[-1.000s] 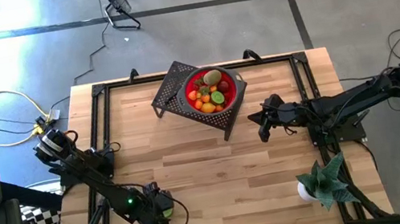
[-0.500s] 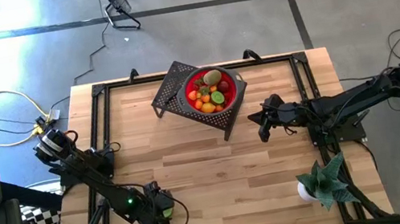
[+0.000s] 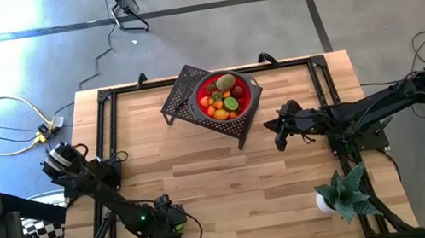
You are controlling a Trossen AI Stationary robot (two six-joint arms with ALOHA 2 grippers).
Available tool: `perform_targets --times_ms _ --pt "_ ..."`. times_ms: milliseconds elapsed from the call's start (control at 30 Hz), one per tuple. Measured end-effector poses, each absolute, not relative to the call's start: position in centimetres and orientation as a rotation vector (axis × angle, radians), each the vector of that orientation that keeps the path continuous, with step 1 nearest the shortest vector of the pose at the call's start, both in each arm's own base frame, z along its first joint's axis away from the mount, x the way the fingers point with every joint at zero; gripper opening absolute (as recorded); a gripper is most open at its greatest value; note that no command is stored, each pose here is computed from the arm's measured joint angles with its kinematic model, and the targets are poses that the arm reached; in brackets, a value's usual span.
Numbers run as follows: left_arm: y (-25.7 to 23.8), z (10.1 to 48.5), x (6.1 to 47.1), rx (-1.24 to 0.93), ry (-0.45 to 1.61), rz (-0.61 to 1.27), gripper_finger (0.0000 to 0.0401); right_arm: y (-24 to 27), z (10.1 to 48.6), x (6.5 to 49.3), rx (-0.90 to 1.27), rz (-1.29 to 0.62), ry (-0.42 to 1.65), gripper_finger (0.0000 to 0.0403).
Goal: Pick & Place Fruit
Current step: Put the sliced kiwi into the strainer bowl on the shelf
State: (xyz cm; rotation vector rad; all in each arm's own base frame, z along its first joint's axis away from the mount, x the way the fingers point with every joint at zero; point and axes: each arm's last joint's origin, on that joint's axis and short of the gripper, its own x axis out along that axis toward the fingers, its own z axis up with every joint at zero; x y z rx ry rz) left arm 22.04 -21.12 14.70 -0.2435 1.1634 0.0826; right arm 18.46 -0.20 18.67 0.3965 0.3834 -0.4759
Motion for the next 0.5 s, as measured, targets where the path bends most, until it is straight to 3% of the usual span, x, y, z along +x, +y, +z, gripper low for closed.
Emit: perform_targets --times_ms 500 --pt "-21.16 14.54 22.05 -0.252 1.178 0.080 0.0344 -0.20 18.67 18.47 0.396 -0.476 0.384 0.0002"
